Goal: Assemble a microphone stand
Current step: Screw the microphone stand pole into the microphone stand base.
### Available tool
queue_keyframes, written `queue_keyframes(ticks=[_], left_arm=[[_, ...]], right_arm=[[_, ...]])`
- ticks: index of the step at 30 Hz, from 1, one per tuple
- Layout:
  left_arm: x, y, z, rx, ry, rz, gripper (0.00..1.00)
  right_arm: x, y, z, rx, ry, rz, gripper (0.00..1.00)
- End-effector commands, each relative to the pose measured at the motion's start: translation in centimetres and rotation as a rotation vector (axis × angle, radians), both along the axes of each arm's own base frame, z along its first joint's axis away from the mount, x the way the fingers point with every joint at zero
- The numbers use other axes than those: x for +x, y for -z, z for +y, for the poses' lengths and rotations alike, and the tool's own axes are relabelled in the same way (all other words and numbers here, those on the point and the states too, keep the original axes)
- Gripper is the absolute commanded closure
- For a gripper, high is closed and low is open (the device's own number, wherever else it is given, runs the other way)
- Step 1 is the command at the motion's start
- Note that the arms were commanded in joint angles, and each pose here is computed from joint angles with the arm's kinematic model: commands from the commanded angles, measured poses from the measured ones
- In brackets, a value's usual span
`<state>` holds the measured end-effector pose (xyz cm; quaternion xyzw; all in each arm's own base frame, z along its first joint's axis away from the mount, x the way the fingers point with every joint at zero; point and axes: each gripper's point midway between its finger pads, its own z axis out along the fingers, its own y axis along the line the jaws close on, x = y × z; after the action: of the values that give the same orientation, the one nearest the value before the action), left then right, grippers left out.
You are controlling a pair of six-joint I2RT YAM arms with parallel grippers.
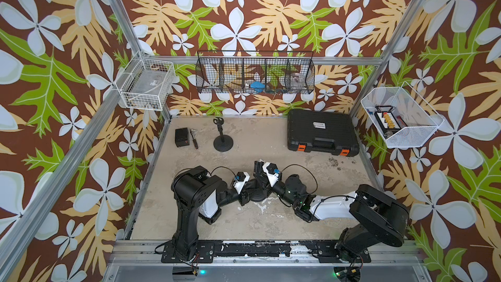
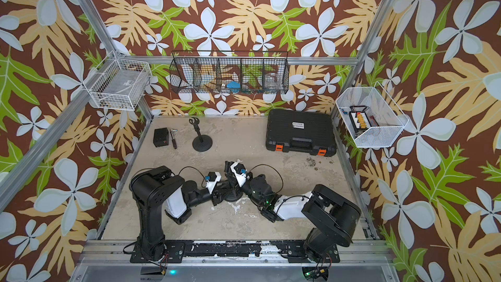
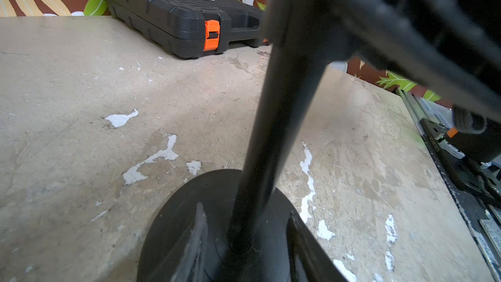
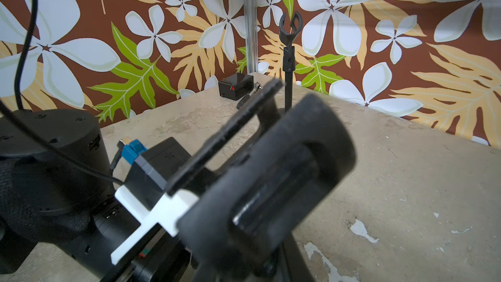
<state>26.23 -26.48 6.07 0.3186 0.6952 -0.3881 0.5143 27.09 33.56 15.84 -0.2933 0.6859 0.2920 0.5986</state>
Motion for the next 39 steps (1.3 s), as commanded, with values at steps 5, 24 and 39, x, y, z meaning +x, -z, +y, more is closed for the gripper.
queue_keyframes(ticks=[5, 24, 39], left_arm=[[1.0, -5.9, -0.5, -0.15, -0.008, -0.206, 0.55], [0.5, -4.4, -0.6, -0.107, 0.019, -0.199, 0.82], [0.1, -2.7, -0.4, -0.051, 0.028, -0.204, 0.84]], right_arm=[[-1.7, 3.2, 0.7, -0.08, -0.093, 0.081, 0.9], [-3.1, 1.0, -0.3, -0.122, -0.25, 0.021, 0.39], [-1.2, 0.4, 0.9, -0.201, -0.5, 0.02, 0.49]])
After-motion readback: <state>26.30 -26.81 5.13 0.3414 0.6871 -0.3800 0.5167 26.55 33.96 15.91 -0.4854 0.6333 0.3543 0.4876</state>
